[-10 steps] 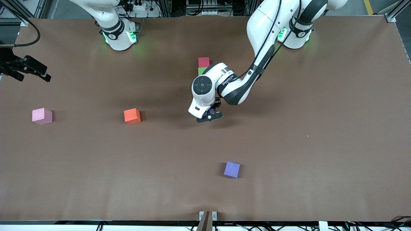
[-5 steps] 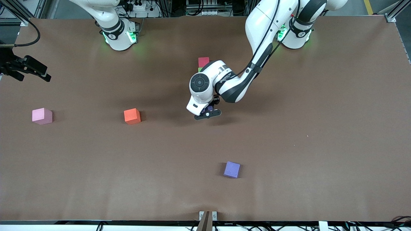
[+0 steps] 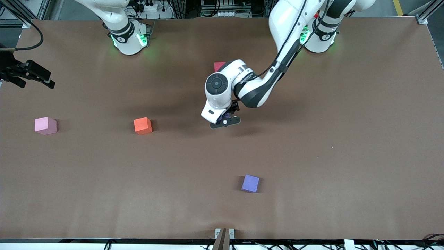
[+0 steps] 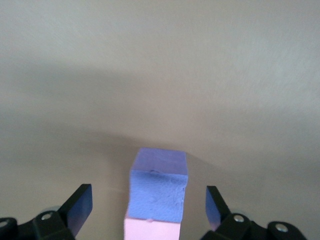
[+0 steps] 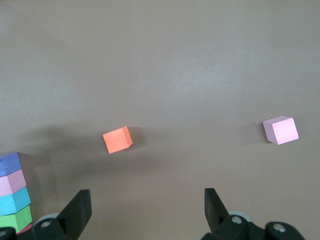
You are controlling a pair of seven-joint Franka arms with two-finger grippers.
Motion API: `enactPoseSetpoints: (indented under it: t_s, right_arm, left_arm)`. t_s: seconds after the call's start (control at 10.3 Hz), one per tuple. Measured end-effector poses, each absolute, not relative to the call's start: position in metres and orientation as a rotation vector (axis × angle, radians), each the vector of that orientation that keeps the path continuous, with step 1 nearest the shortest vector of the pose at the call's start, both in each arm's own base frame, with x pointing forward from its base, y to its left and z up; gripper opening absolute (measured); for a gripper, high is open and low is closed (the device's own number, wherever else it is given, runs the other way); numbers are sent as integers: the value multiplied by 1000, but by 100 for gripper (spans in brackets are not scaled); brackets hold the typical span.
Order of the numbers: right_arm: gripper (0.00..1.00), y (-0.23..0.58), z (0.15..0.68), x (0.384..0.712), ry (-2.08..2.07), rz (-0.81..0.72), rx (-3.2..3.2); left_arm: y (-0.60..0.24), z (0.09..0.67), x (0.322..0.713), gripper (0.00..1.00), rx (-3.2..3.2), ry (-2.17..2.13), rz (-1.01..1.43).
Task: Arrange blocks into number 1
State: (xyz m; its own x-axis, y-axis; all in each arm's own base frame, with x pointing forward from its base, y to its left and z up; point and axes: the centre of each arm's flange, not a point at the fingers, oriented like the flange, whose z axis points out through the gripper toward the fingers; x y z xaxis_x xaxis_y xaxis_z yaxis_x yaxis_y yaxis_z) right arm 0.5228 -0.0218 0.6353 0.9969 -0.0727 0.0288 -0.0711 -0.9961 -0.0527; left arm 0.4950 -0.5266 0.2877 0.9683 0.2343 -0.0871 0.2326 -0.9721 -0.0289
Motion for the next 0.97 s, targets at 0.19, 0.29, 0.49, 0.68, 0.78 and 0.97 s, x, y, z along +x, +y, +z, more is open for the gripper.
enactPoseSetpoints:
  t_s: [0.19, 0.29, 0.49, 0.68, 0.78, 0.97]
  right_arm:
    - [100, -22, 635, 523, 112, -47, -3087]
    - [100, -22, 635, 523, 112, -47, -3088]
    - [100, -22, 636, 523, 112, -48, -3088]
    - [100, -22, 636, 523, 112, -48, -3087]
    - [100, -22, 636, 523, 113, -48, -3087]
    - [100, -22, 636, 523, 113, -48, -3087]
  left_arm:
    - [-477, 358, 542, 100, -3153, -366, 42]
    - [-443, 390, 565, 100, -3160, -305, -40]
    - [-380, 435, 599, 100, -3105, -194, -184]
    - [-319, 469, 626, 100, -3090, -225, -243]
    - [-290, 485, 634, 100, -3084, -256, -260]
    - [-237, 521, 641, 100, -3067, -310, -281]
